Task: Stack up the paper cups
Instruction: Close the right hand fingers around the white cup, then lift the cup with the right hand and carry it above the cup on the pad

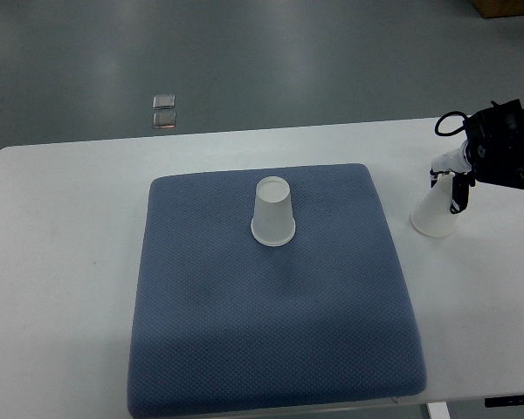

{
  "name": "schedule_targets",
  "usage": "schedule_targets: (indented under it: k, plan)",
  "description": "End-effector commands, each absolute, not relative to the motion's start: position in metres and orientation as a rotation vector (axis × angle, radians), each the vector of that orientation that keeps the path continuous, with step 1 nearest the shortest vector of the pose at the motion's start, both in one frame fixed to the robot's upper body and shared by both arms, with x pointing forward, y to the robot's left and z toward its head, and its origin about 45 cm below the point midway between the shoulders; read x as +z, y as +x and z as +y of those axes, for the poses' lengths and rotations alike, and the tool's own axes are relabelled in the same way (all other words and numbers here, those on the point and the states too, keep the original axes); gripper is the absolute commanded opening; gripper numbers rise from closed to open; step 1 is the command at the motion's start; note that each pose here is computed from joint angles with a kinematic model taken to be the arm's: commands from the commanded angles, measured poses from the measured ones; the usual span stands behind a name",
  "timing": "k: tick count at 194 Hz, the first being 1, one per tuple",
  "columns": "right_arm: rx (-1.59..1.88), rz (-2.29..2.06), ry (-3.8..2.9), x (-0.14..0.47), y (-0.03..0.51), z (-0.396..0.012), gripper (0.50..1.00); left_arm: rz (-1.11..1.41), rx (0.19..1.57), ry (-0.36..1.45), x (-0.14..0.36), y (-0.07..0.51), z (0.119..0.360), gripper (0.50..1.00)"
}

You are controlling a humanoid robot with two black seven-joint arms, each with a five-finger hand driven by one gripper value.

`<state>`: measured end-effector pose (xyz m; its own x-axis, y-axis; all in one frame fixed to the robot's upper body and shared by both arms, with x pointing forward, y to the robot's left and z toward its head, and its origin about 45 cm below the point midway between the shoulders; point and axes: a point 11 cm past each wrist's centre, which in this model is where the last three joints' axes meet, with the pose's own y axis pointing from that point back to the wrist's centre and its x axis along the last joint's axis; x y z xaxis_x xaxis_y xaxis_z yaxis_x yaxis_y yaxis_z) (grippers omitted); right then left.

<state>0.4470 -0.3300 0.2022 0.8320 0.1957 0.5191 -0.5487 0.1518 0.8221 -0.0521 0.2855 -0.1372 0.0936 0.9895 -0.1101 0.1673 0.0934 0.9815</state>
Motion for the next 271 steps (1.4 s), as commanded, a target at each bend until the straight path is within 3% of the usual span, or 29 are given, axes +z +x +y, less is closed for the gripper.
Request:
schedule_targets:
  k: [1,56,136,180,271]
  plan:
    - [0.550,-0.330,1.314,0.208,0.449,-0.331,0.590,1.296,0.976,1.297,-0.137,-0.052,0.286,1.000]
    - [0.622,-0.333,1.312,0.282,0.461,-0.316,0.596,1.296,0.976,1.296,-0.137,-0.052,0.285,1.000]
    - [0.740,-0.245,1.343,0.442,0.434,-0.249,0.599,1.294,0.976,1.297,-0.137,-0.051,0.286,1.000]
    - [0.784,-0.237,1.341,0.457,0.432,-0.233,0.599,1.293,0.977,1.298,-0.137,-0.051,0.286,1.000]
    - [0.923,-0.187,1.506,0.463,0.427,-0.107,0.594,1.293,0.977,1.298,-0.137,-0.051,0.286,1.000]
